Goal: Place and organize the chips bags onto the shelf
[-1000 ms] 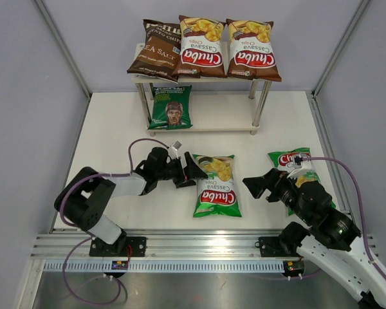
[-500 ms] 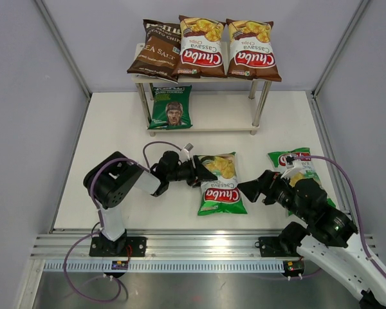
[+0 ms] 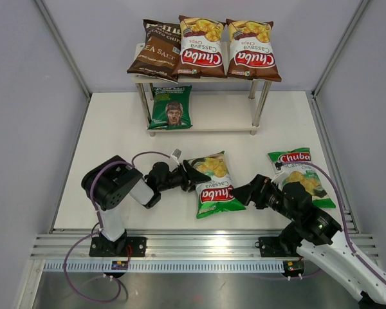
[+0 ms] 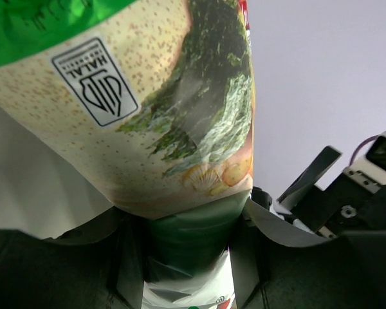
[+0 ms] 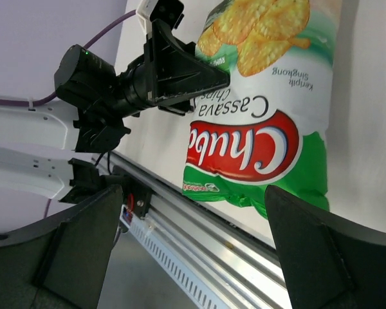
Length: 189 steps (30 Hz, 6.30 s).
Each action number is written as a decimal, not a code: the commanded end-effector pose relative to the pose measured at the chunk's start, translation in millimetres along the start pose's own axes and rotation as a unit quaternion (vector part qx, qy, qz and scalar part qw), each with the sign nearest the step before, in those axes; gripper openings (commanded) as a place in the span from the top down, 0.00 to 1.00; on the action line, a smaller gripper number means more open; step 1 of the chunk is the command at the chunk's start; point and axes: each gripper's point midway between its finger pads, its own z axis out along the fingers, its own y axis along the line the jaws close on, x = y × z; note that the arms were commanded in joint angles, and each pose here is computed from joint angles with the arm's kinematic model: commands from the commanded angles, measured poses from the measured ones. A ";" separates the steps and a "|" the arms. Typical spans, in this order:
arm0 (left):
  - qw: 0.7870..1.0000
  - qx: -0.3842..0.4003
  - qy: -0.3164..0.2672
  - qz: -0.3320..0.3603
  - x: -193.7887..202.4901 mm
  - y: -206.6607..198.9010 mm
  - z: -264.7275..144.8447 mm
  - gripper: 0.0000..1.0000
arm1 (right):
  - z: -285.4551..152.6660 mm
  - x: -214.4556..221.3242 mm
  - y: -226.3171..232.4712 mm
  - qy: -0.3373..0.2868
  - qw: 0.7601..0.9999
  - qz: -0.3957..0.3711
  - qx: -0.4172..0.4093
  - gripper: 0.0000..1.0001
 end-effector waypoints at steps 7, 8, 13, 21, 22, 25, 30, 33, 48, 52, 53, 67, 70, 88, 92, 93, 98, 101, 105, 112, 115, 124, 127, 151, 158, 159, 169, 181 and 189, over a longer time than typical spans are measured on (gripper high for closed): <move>0.958 0.213 -0.152 0.118 -37.0 -131.4 -46.0 0.73 | -1.6 7.4 34.2 0.016 0.989 0.108 -0.097 0.01; 0.956 0.214 -0.158 0.121 -38.7 -135.3 -47.3 0.73 | -1.5 8.4 32.0 0.016 0.989 0.114 -0.093 0.01; 0.943 0.222 -0.198 0.147 -42.1 -161.8 -66.7 0.74 | -3.2 12.5 27.2 0.017 0.987 0.132 -0.091 0.01; 0.929 0.239 -0.233 0.162 -32.5 -204.0 -89.1 0.73 | 1.1 2.9 53.8 -0.007 0.978 0.099 -0.183 0.01; 0.928 0.244 -0.232 0.161 -29.9 -209.4 -90.7 0.73 | 1.4 2.4 56.8 -0.009 0.977 0.093 -0.193 0.00; 0.928 0.256 -0.223 0.155 -18.8 -217.4 -92.8 0.73 | -8.4 -15.6 83.3 -0.050 0.962 0.057 -0.263 0.01; 0.930 0.268 -0.205 0.142 -3.3 -224.1 -91.4 0.72 | -10.1 -29.5 100.6 -0.079 0.953 0.011 -0.293 0.00; 0.932 0.276 -0.192 0.138 5.5 -228.7 -88.0 0.72 | 1.3 -35.2 99.0 -0.093 0.954 0.014 -0.286 0.01; 0.943 0.229 -0.193 0.143 6.7 -204.2 -82.5 0.27 | 23.7 -62.5 80.5 -0.168 0.956 0.041 -0.236 0.53; 0.946 0.130 -0.250 0.160 -16.6 -178.5 -96.0 0.02 | 37.1 -67.6 61.2 -0.191 0.960 0.061 -0.197 0.57; 0.947 0.058 -0.270 0.162 -27.4 -154.2 -97.4 0.01 | 39.0 -73.9 57.8 -0.205 0.959 0.070 -0.185 0.57; 0.868 -0.186 -0.334 0.318 -48.9 -140.8 -233.2 0.01 | 111.4 -138.6 56.6 -0.270 0.947 0.098 -0.146 0.61; 0.856 -0.210 -0.297 0.368 -41.5 -147.8 -247.0 0.01 | 123.5 -154.9 54.0 -0.274 0.945 0.103 -0.146 0.61; 0.832 -0.150 -0.273 0.459 -18.3 -157.4 -281.5 0.01 | 223.0 -230.5 0.9 -0.273 0.948 0.105 -0.129 0.55; 0.833 -0.147 -0.273 0.458 -17.4 -158.0 -281.7 0.01 | 257.3 -227.1 -27.4 -0.267 0.950 0.125 -0.106 0.53; 0.833 -0.145 -0.272 0.459 -17.2 -158.6 -281.1 0.01 | 261.2 -228.9 -27.2 -0.270 0.947 0.129 -0.114 0.52; 0.834 -0.137 -0.269 0.462 -14.5 -159.6 -280.8 0.01 | 288.5 -225.9 -51.4 -0.268 0.948 0.143 -0.098 0.52; 0.834 -0.131 -0.268 0.465 -13.2 -160.8 -280.7 0.01 | 302.0 -217.9 -61.1 -0.252 0.952 0.150 -0.089 0.51; 0.834 -0.126 -0.267 0.466 -12.2 -162.4 -281.4 0.01 | 314.2 -210.0 -69.8 -0.234 0.955 0.163 -0.083 0.47; 0.834 -0.123 -0.268 0.467 -11.6 -163.2 -281.8 0.01 | 334.6 -194.5 -88.5 -0.192 0.961 0.191 -0.049 0.37; 0.834 -0.121 -0.268 0.467 -11.2 -163.3 -282.3 0.01 | 337.8 -192.7 -88.9 -0.177 0.965 0.189 -0.035 0.37; 0.834 -0.116 -0.272 0.465 -10.4 -164.6 -284.2 0.01 | 328.3 -181.3 -95.7 -0.134 0.971 0.197 0.032 0.23; 0.835 -0.113 -0.271 0.466 -9.8 -164.4 -284.2 0.01 | 318.2 -179.7 -98.7 -0.132 0.970 0.195 0.057 0.13; 0.837 -0.160 -0.278 0.443 -21.6 -153.8 -278.1 0.01 | 202.1 -187.2 -67.8 -0.131 0.976 0.080 0.153 0.01; 0.867 -0.173 -0.239 0.402 -21.6 -147.7 -233.2 0.01 | 117.6 -175.3 -73.0 -0.127 0.964 -0.016 0.235 0.01; 0.873 -0.178 -0.228 0.393 -20.8 -141.1 -222.0 0.01 | 102.2 -179.8 -68.0 -0.139 0.960 -0.029 0.241 0.01; 0.926 -0.127 -0.154 0.320 -8.4 -136.5 -125.2 0.01 | -8.5 -165.7 -89.2 -0.152 0.920 -0.082 0.352 0.01; 0.959 -0.097 -0.068 0.257 18.4 -134.8 4.1 0.01 | -87.9 -150.3 -40.7 -0.220 0.933 -0.056 0.280 0.01; 0.975 -0.079 0.019 0.205 51.5 -137.8 107.7 0.01 | -118.3 -138.9 -19.4 -0.232 0.941 -0.047 0.242 0.01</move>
